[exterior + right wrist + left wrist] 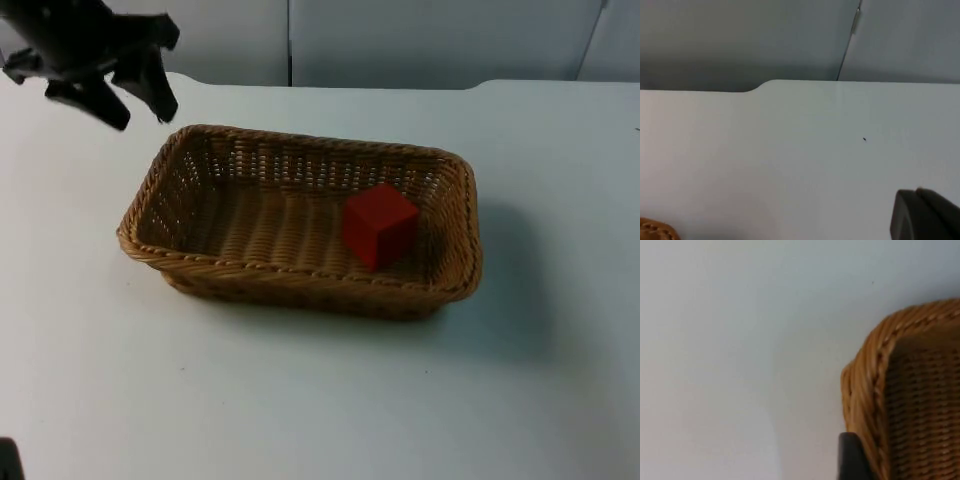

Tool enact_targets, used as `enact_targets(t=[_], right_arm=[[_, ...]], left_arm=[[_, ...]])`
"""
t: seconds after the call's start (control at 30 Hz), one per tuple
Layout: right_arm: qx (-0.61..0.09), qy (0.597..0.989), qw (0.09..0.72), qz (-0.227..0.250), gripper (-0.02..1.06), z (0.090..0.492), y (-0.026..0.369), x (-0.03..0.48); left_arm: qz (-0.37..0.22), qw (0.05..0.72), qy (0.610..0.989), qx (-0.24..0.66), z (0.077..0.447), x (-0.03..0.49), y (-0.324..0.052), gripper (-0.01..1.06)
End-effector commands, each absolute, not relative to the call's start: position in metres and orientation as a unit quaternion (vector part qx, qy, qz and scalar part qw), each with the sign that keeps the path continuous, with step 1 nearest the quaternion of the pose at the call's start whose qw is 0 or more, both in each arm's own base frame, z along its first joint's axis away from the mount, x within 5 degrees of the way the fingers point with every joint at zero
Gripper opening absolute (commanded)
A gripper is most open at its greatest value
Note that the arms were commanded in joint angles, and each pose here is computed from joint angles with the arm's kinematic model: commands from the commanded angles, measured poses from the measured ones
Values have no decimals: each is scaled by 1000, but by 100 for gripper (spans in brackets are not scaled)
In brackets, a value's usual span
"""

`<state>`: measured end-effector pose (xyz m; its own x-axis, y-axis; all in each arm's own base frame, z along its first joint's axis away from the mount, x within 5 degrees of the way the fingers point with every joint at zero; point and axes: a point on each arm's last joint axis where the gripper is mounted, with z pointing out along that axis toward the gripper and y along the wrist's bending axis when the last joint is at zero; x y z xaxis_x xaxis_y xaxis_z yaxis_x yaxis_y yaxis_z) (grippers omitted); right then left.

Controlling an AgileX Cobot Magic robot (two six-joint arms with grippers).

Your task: Pick up the basket with the left hand and place the cube into the basket with the right hand.

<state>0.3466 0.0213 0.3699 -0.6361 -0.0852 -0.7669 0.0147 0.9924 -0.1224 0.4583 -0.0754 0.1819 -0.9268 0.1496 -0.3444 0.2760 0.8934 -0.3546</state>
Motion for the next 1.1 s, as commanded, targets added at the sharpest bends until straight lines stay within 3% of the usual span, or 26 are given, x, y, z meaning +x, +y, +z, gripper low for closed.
enact_targets(t=[0.0,0.07,0.1,0.2,0.27,0.37,0.4,0.53,0.63,0.83,1.0,1.07], right_arm=[[-37,889,453,-62,0,376,21,347],[-39,878,473,-58,0,380,22,349],[-39,878,473,-58,0,380,22,349],[-88,864,486,-99,0,391,19,343],[-81,854,504,-105,0,403,17,335],[16,824,560,-85,0,439,8,301],[16,824,560,-85,0,439,8,301],[87,774,614,-131,0,462,-12,242],[119,754,628,-151,0,450,-24,188],[120,760,622,-144,0,414,-30,120],[88,788,599,-110,0,393,-28,57],[86,790,598,-100,0,392,-28,46]], left_arm=[[-205,187,952,132,222,459,-79,34],[-195,222,940,173,260,456,-78,0],[-195,222,940,173,260,456,-78,0],[-154,289,925,194,323,439,-71,0],[-133,304,923,194,339,430,-67,0],[-42,323,930,171,398,384,-47,0],[-42,323,930,171,398,384,-47,0],[5,367,917,155,436,328,-33,0],[0,420,896,144,447,278,-30,0],[-23,463,877,127,430,208,-26,0],[-37,464,878,113,371,118,-19,0],[-41,476,872,110,364,102,-18,0]])
